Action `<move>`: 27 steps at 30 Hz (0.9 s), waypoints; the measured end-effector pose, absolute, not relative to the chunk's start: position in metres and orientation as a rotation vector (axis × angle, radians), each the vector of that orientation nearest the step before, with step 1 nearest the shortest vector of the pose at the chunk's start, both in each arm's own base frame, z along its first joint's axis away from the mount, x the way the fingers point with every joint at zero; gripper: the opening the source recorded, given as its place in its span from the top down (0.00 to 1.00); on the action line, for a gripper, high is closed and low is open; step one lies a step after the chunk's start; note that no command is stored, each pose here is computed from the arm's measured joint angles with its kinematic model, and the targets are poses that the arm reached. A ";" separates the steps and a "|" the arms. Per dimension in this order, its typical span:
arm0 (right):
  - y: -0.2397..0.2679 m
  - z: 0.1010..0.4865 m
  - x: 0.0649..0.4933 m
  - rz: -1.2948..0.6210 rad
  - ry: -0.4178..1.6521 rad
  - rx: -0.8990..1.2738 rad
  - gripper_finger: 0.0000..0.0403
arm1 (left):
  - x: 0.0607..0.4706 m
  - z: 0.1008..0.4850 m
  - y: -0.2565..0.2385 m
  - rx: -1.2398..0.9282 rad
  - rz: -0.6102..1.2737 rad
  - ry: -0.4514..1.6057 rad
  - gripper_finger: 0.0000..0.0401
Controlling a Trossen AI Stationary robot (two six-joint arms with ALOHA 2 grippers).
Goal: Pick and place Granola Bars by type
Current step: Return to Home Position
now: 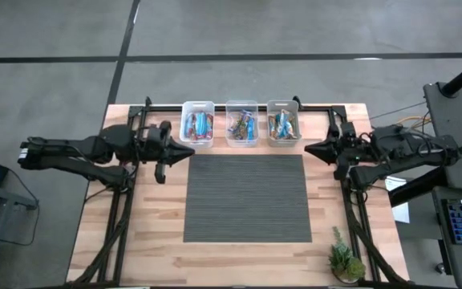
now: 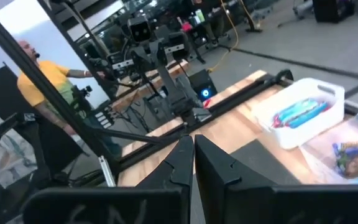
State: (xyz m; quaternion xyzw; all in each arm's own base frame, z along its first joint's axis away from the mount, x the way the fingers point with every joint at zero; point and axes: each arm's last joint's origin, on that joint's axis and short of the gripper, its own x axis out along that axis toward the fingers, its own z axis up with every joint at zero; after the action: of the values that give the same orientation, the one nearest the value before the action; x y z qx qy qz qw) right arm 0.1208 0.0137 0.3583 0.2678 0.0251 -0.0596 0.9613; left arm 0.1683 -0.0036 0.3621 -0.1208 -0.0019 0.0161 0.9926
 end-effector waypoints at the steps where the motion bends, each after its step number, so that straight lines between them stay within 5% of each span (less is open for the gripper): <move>1: 0.014 0.357 0.121 -0.122 0.056 0.552 0.98 | 0.169 0.360 -0.004 -0.255 0.033 0.003 1.00; 9: 0.015 0.348 0.127 -0.134 0.090 0.542 0.98 | 0.177 0.338 -0.004 -0.240 0.043 0.079 1.00; 27: 0.007 0.342 0.087 -0.131 0.007 0.134 0.98 | 0.162 0.334 0.002 -0.129 0.084 0.047 1.00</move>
State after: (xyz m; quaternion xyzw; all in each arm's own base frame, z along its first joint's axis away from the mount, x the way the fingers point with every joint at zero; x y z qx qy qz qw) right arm 0.0875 0.0067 0.3418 0.0669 0.0037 -0.0652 0.9956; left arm 0.1622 0.0023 0.3336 -0.0647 0.0235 0.0418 0.9968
